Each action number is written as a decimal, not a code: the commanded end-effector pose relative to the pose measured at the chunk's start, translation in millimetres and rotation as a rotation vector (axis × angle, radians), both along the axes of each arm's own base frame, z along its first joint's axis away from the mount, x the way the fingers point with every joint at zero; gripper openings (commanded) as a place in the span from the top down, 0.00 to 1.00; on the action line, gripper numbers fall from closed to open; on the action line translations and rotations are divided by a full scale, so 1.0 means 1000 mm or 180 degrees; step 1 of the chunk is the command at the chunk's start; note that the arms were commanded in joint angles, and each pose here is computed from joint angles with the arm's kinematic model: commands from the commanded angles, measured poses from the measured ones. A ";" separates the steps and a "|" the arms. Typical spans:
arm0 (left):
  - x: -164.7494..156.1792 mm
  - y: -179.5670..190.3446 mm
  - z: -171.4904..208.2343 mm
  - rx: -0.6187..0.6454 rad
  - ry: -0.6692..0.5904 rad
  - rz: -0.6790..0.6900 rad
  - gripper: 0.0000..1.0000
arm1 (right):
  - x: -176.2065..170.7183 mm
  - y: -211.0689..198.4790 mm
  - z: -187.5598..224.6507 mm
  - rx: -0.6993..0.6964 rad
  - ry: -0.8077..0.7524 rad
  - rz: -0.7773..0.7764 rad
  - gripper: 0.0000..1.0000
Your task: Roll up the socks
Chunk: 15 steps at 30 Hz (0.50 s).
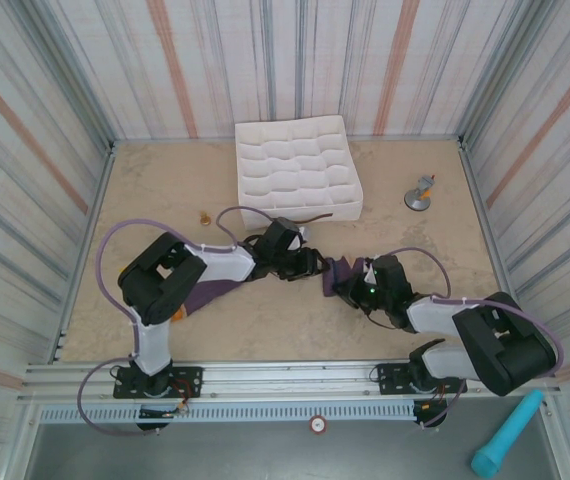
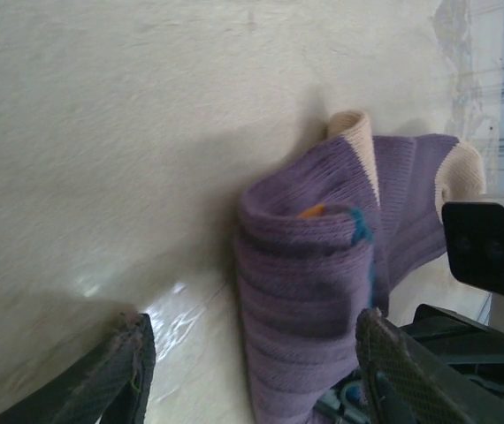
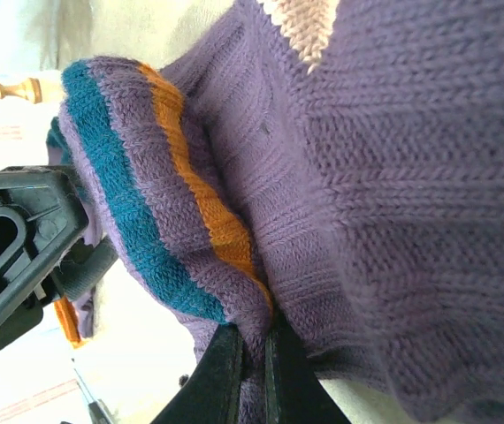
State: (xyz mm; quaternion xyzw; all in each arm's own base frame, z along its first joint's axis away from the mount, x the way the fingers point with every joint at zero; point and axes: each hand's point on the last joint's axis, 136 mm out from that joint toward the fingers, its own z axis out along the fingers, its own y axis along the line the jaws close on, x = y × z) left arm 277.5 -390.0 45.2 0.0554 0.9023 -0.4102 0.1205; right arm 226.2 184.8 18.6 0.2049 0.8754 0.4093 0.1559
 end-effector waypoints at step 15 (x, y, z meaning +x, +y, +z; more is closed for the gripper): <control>0.001 -0.005 -0.033 0.0218 0.0183 -0.0009 0.64 | -0.058 -0.051 -0.069 -0.0747 0.0971 -0.0205 1.00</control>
